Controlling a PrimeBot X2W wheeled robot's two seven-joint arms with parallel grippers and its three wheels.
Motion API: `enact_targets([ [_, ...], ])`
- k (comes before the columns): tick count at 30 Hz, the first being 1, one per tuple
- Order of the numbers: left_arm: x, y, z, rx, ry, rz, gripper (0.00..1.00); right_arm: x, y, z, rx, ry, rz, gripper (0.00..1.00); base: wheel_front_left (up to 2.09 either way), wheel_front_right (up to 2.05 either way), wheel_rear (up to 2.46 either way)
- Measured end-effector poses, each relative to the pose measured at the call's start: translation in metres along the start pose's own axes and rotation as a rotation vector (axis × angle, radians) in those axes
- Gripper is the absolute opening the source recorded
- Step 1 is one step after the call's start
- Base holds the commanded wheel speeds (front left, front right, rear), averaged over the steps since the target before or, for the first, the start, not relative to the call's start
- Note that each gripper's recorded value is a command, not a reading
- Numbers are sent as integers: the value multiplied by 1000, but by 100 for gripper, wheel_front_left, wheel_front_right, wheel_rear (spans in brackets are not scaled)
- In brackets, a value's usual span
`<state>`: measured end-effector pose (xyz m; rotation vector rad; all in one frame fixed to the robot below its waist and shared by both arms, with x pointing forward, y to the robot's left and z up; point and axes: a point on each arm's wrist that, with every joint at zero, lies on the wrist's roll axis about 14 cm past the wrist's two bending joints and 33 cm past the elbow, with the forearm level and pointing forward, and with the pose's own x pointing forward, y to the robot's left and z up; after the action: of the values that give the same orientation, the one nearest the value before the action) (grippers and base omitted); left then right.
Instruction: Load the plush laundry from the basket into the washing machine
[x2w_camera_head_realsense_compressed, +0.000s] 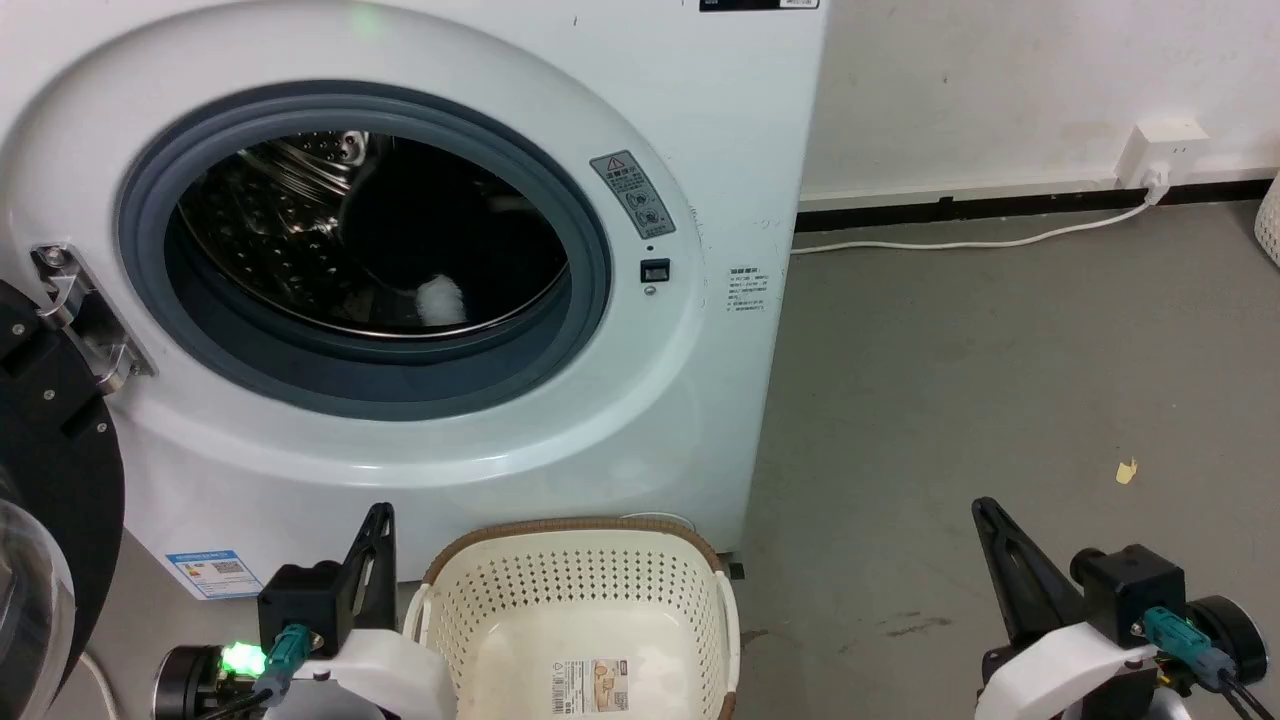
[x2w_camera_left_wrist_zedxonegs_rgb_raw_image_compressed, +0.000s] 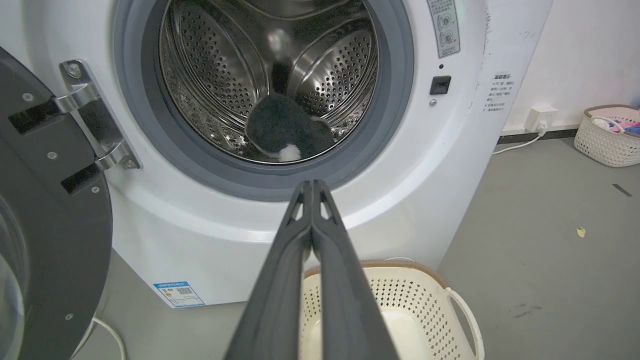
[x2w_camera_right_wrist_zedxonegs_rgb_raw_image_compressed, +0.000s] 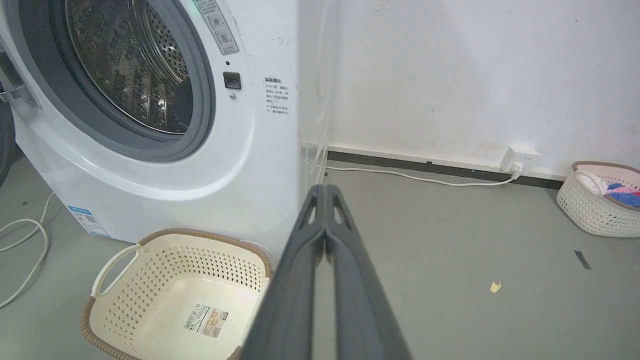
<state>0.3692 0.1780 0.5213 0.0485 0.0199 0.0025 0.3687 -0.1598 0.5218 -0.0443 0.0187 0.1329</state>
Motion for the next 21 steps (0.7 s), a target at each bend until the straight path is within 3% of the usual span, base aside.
enact_targets([
  [21, 0, 0, 0, 0, 0, 0, 0, 0, 0, 0, 0, 0, 0, 0, 0, 0, 0],
])
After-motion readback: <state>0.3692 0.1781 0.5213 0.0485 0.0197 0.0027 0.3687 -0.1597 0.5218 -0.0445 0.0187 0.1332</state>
